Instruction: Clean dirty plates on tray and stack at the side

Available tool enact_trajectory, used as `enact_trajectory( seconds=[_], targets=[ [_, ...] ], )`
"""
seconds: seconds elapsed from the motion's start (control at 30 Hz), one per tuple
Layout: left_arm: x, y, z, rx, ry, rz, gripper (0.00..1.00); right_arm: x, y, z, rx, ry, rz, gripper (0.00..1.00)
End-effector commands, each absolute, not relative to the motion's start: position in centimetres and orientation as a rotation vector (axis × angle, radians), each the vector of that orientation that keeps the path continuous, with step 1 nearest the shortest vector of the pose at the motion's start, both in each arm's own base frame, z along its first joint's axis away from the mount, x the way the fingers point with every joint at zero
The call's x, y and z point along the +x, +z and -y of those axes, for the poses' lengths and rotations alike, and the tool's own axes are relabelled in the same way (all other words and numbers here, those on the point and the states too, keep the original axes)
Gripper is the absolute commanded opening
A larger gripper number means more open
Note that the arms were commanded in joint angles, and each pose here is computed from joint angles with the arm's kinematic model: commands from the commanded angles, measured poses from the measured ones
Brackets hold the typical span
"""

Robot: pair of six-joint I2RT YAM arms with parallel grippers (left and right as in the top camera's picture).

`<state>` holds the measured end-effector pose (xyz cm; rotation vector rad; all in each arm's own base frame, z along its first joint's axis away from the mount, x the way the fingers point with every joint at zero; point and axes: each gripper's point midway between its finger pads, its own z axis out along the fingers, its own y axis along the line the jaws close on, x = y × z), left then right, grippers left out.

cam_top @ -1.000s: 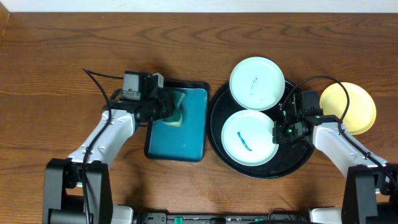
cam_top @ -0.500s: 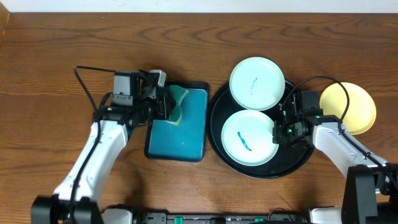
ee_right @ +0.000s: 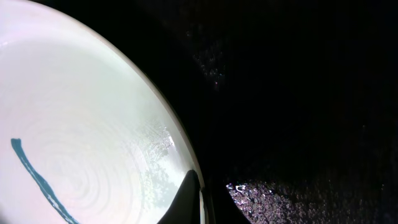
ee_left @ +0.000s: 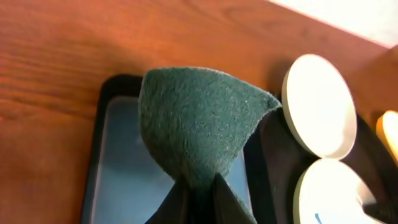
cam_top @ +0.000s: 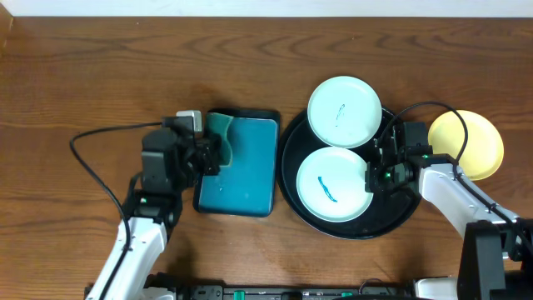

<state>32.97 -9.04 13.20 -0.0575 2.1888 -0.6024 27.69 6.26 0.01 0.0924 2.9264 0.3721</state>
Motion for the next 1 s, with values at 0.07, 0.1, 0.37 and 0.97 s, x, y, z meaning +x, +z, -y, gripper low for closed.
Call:
enact_trajectory(
  seconds=[0.07, 0.1, 0.37, 0.97],
  targets=[
    [33.8, 12.3, 8.7, -0.117, -0.608, -2.169, 0.07, 27.2, -1.4, -5.8, 0.106, 0.309, -2.966, 0.01],
    [34.0, 12.1, 8.8, -0.116, -0.61, -2.168, 0.08, 27.2, -1.4, -5.8, 0.106, 0.309, -2.966, 0.01],
    [35.2, 12.3, 10.1, -0.06, -0.69, -2.118, 0.08, 27.2, -1.4, -5.8, 0.106, 0.309, -2.966, 0.01],
    [36.3, 16.7, 11.8, 0.069, -0.782, -1.926, 0.08, 27.4, -1.4, -5.8, 0.105, 0.31, -2.959, 0.01]
  ],
)
